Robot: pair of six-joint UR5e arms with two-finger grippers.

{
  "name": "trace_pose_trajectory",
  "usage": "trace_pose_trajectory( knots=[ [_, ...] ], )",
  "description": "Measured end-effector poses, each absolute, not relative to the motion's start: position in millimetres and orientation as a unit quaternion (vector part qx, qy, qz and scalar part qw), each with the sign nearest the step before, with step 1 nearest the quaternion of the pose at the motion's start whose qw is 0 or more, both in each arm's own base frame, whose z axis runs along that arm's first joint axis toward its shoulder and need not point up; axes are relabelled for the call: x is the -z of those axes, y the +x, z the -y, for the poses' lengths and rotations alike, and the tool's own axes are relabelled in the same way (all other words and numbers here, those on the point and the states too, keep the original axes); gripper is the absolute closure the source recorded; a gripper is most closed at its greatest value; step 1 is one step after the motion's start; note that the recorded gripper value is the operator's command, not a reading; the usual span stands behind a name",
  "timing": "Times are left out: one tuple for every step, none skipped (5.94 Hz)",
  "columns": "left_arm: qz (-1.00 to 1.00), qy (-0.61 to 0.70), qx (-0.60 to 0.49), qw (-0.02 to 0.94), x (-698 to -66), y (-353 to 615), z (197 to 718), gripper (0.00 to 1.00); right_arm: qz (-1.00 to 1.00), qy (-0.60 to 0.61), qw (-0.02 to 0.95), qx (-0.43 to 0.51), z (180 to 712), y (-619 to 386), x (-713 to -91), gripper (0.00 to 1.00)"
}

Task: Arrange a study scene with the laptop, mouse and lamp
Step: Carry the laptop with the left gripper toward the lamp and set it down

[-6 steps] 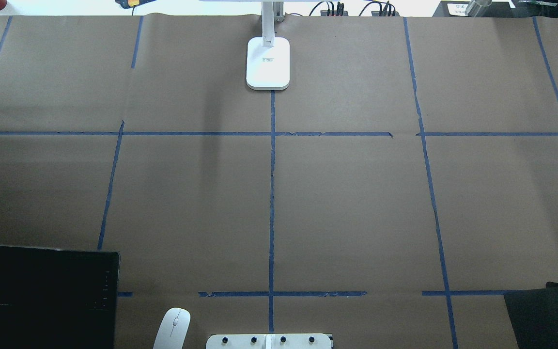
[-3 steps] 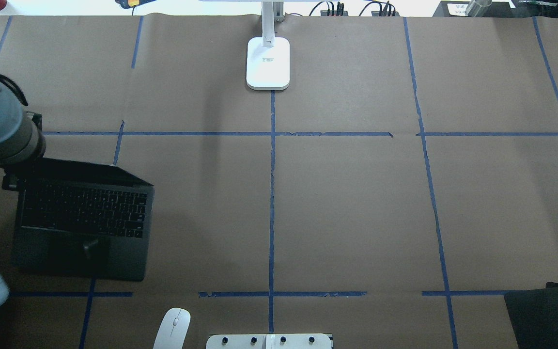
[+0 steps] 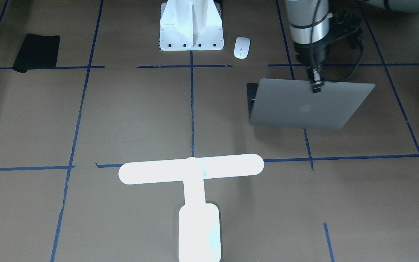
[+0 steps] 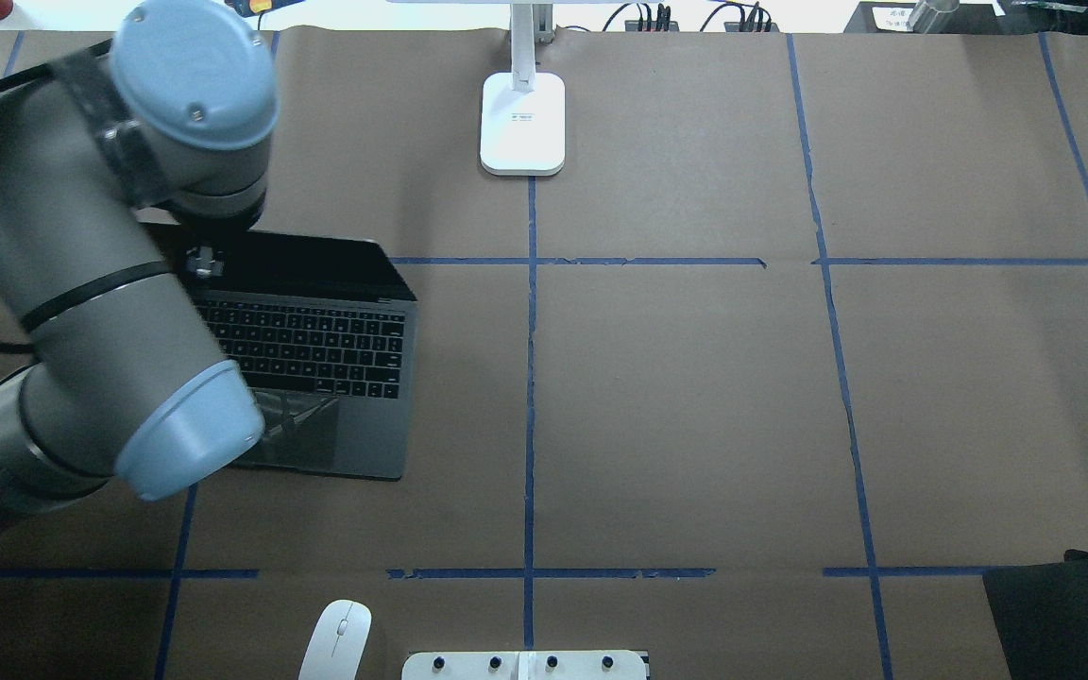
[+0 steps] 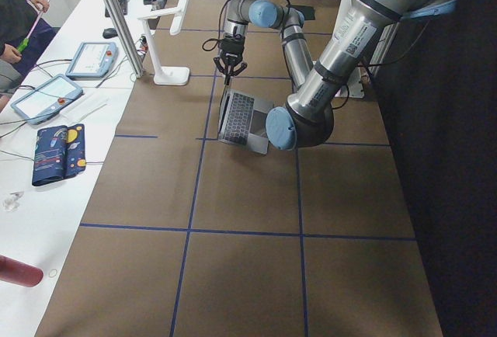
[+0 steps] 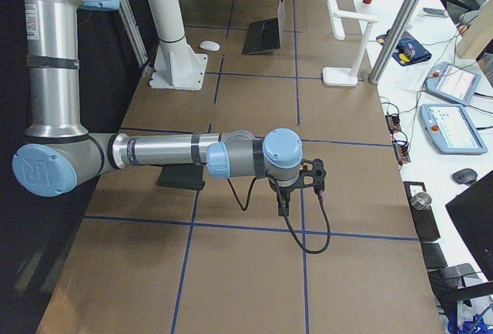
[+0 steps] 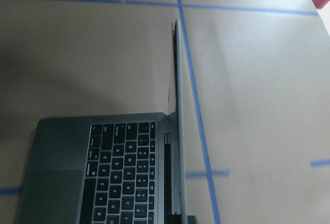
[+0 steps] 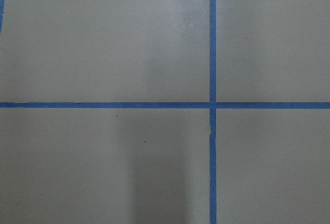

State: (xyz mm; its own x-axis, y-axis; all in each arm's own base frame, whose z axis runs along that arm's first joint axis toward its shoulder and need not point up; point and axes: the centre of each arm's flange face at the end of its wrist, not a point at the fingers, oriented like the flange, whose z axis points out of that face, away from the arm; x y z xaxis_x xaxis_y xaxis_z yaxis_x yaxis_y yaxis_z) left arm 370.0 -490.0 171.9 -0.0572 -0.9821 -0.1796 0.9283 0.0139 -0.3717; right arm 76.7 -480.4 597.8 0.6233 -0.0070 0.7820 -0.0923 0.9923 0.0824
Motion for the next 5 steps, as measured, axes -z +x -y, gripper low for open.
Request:
trace_pose_trajectory(
  knots=[
    [-0.202, -0.084, 0.704, 0.676, -137, 404, 514, 1.0, 0.433, 0.058, 0.899, -0.023, 480, 77, -597, 0.0],
    [-0.207, -0.104, 0.714, 0.661, -104, 436, 534, 1.0, 0.433, 0.059, 0.899, -0.023, 480, 77, -597, 0.0],
    [-0.213, -0.119, 0.723, 0.647, -77, 463, 545, 1.0, 0.433, 0.059, 0.899, -0.023, 480, 77, -597, 0.0],
    [-0.223, -0.131, 0.73, 0.633, -59, 486, 550, 1.0, 0.433, 0.059, 0.899, -0.022, 480, 77, -597, 0.0],
    [-0.23, -0.139, 0.735, 0.623, -47, 506, 552, 1.0, 0.433, 0.059, 0.899, -0.022, 480, 77, -597, 0.0]
  ],
)
